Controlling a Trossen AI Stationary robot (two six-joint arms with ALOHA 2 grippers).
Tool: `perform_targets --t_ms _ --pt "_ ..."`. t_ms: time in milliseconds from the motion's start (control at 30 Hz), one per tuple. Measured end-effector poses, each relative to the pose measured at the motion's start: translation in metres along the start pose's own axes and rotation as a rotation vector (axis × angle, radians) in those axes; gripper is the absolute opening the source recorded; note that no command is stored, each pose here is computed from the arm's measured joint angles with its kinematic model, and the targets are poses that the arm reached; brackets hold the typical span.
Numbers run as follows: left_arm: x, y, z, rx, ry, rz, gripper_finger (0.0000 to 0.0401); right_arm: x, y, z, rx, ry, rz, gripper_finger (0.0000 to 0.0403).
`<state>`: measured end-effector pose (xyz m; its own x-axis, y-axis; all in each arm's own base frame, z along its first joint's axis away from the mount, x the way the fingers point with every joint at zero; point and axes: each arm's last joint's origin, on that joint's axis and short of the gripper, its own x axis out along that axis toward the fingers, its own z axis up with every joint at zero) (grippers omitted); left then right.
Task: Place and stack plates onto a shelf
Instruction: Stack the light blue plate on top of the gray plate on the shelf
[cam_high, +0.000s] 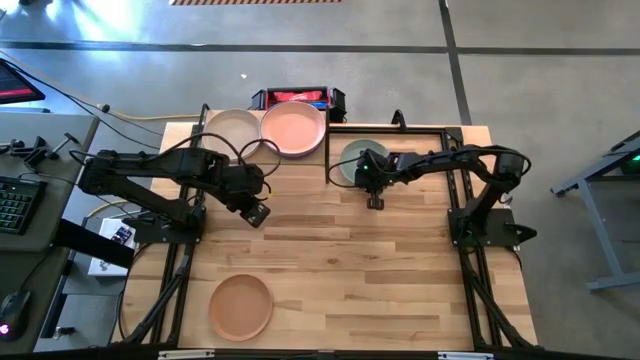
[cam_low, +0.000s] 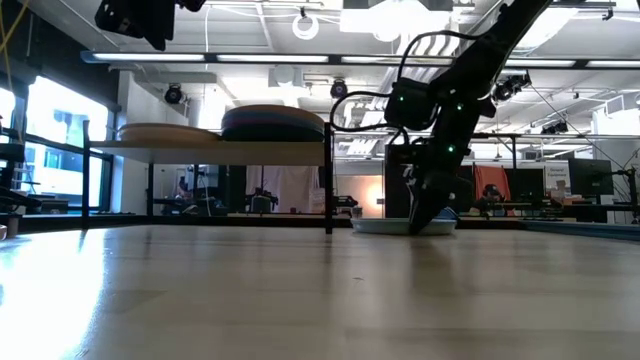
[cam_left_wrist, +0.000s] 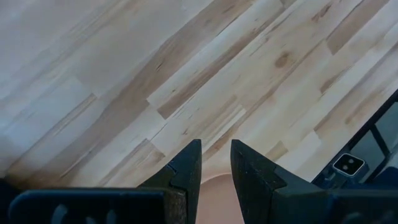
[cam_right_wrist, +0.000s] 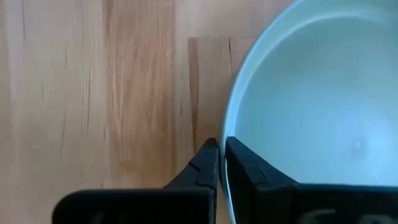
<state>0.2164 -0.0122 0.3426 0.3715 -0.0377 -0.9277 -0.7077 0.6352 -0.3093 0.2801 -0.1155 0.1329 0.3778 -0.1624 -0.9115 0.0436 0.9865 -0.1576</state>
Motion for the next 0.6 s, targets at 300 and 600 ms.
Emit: perform_targets --t_ms 300,600 --pt "0.000 0.000 0.000 -0.043 -0.001 0.000 0.0074 -0.019 0.020 0.000 -0.054 0.052 0.057 0.0001" --pt "0.000 0.000 0.000 -0.141 -0.003 0.001 0.0074 -0.050 0.060 0.013 -0.202 0.019 0.138 0.0000"
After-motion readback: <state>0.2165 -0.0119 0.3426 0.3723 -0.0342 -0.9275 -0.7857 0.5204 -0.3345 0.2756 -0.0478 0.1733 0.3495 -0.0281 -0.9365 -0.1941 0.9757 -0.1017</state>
